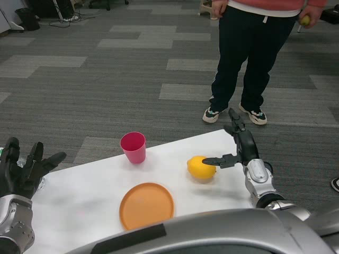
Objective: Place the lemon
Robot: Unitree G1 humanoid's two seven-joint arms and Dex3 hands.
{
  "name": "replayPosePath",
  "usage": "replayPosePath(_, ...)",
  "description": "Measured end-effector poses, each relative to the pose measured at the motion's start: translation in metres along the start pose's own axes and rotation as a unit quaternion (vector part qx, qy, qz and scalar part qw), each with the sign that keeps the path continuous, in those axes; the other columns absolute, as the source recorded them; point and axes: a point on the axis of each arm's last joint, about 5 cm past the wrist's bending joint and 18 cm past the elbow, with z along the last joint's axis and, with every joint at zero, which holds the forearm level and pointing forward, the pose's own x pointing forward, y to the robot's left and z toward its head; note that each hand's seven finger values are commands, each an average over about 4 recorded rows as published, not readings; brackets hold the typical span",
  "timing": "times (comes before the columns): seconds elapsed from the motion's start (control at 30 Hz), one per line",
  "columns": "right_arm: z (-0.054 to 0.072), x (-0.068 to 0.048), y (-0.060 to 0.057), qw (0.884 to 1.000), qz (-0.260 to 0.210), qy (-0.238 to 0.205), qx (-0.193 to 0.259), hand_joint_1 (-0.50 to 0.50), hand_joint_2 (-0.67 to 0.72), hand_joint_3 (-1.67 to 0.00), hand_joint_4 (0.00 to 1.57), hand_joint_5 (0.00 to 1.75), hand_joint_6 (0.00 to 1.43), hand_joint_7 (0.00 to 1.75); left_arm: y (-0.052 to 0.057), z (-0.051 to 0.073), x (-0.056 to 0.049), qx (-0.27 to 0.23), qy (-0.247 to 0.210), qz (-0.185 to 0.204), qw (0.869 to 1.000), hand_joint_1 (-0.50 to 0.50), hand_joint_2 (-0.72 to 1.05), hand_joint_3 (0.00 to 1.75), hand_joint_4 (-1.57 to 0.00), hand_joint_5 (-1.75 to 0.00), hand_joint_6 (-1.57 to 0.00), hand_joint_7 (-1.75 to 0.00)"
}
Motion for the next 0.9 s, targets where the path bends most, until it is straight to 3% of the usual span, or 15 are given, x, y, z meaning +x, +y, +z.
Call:
replayPosePath(0.13, 0.006, 0.004, 0.001, 1.0, -0.011, -0.022, 0.017, 0.03, 0.33, -0.16, 0.0, 0.29, 0.0, 0.0, 0.0, 0.0, 0.0, 0.0, 0.0, 0.0, 1.0, 0.5, 1.05, 0.09, -0.04, 0.0, 0.0, 0.0)
replayPosePath(0.37, 0.013, 0.009, 0.003, 0.999, -0.009, -0.046, 0.023, 0.08, 0.41, -0.08, 0.0, 0.29, 0.0, 0.0, 0.0, 0.0, 0.0, 0.0, 0.0, 0.0, 1.0, 0.5, 1.05, 0.09, -0.04, 0.0, 0.0, 0.0)
replayPosePath(0.9, 0.013, 0.009, 0.004, 0.999, -0.008, -0.048, 0.023, 0.08, 0.41, -0.08, 0.0, 0.29, 0.0, 0.0, 0.0, 0.0, 0.0, 0.0, 0.0, 0.0, 1.0, 0.5, 1.05, 0.09, -0.04, 0.0, 0.0, 0.0)
